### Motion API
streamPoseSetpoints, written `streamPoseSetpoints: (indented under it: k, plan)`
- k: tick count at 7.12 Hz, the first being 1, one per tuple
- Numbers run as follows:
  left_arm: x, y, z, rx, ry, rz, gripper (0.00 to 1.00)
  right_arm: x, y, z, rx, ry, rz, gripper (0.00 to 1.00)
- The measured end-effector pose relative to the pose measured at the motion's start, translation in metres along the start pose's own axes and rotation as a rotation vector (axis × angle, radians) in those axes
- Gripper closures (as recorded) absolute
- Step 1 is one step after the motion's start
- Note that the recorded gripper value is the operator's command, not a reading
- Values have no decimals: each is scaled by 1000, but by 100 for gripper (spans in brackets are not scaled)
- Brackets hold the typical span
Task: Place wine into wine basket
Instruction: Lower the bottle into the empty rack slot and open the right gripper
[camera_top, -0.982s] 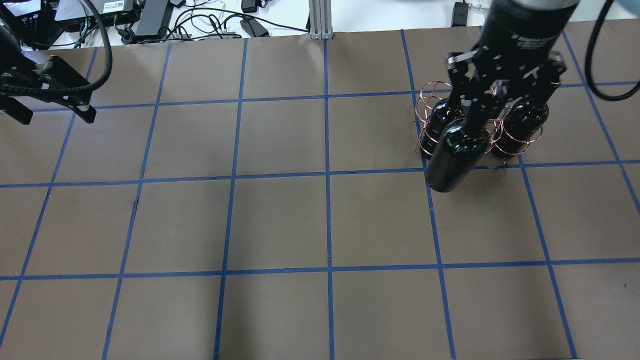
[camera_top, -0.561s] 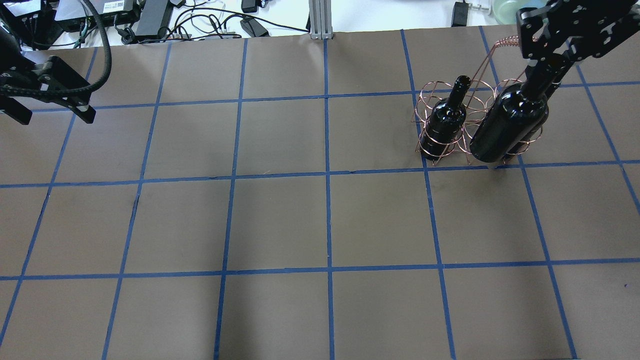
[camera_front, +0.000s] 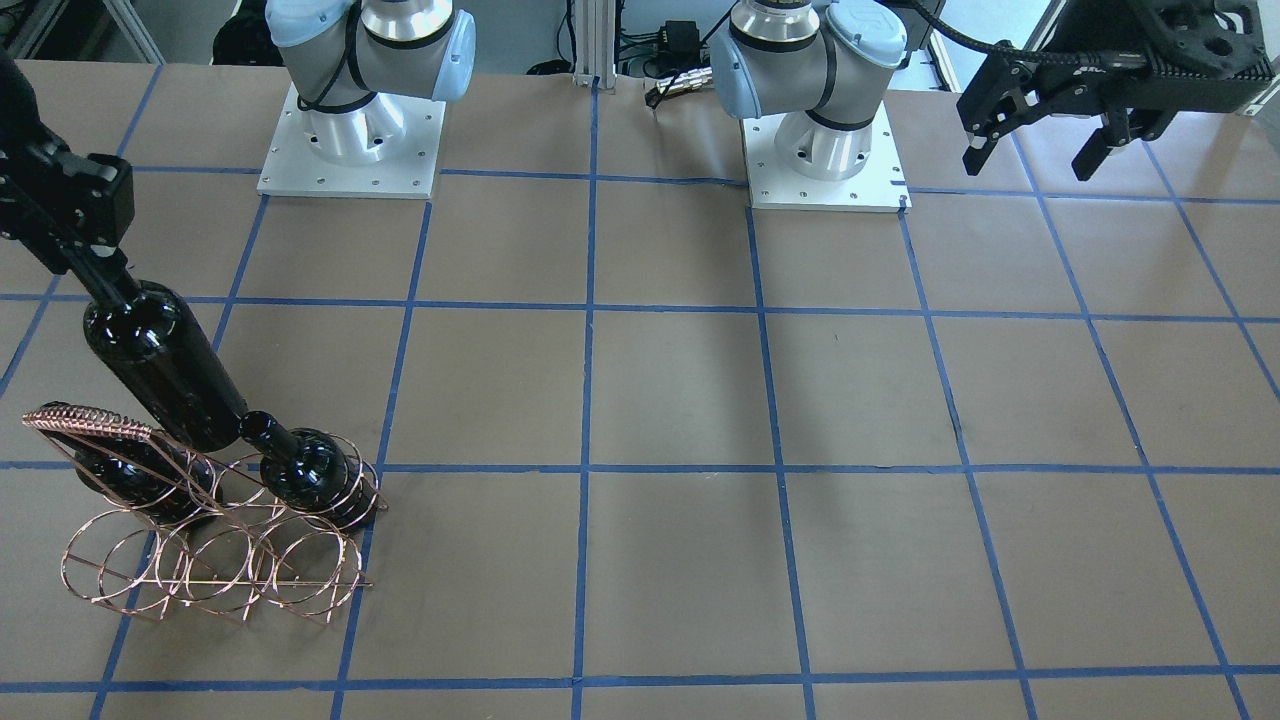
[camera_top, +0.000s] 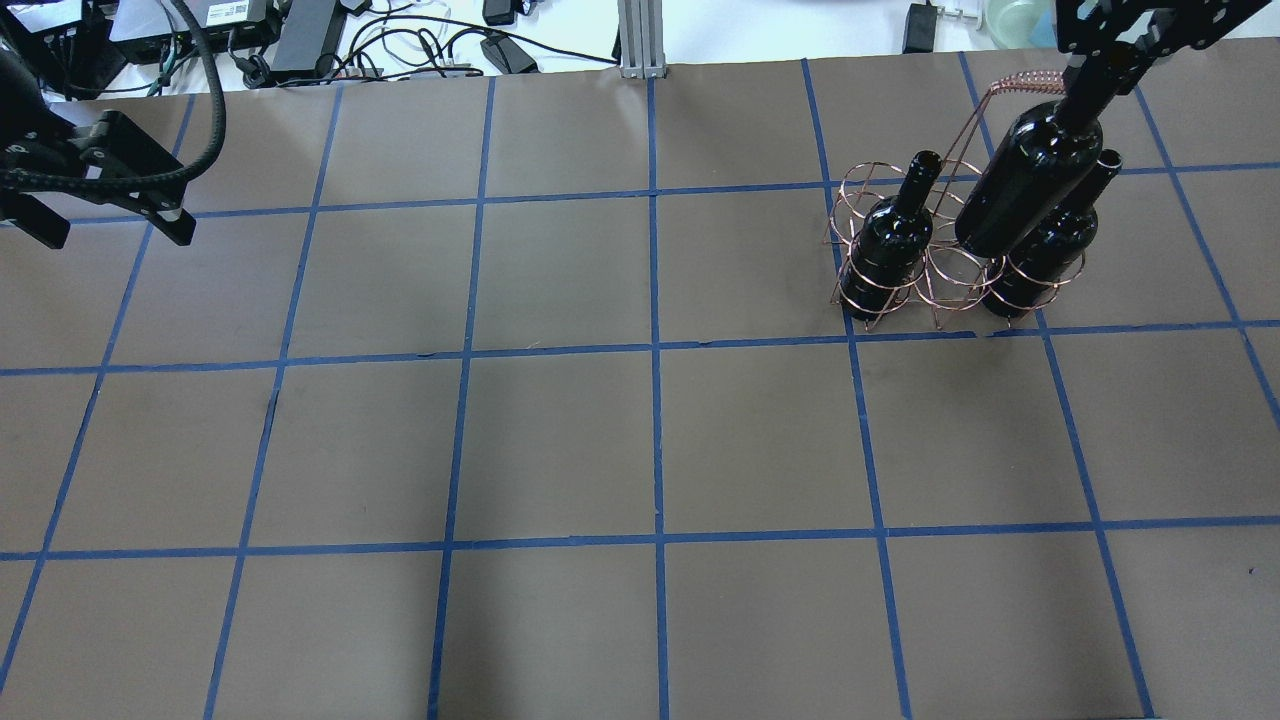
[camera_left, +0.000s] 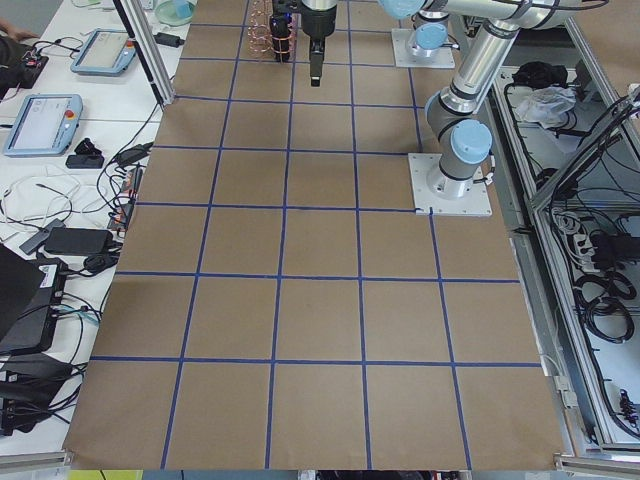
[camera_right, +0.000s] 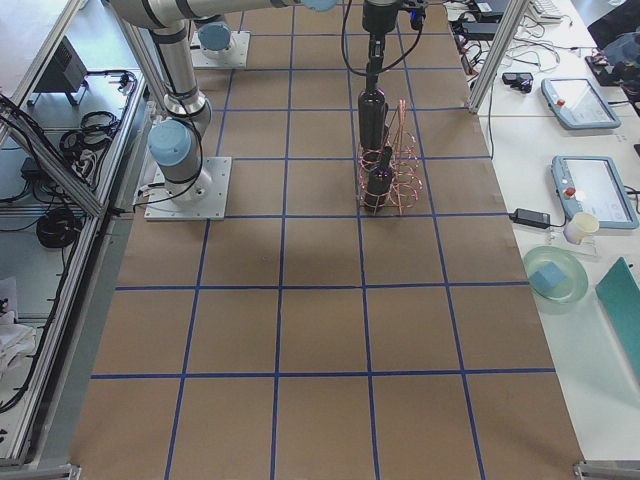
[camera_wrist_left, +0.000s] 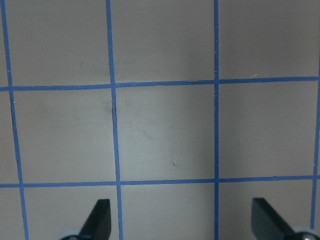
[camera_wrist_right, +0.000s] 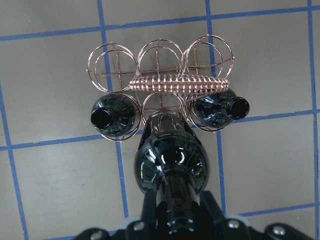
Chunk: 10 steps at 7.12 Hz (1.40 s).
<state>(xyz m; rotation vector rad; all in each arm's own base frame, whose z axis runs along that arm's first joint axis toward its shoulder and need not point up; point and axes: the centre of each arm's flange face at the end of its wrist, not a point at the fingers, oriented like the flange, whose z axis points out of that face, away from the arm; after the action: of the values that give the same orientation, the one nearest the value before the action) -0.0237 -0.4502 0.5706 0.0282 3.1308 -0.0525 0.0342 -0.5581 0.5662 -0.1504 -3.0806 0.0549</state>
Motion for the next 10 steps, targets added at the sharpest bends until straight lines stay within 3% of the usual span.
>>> streamPoseSetpoints:
  k: [4, 10]
  plan:
    - [0, 0, 0, 0, 0, 0, 0, 12, -29, 46, -4, -8, 2, 100]
    - [-1, 0, -2, 4, -10, 13, 0, 7, -32, 68, -7, -45, 0, 100]
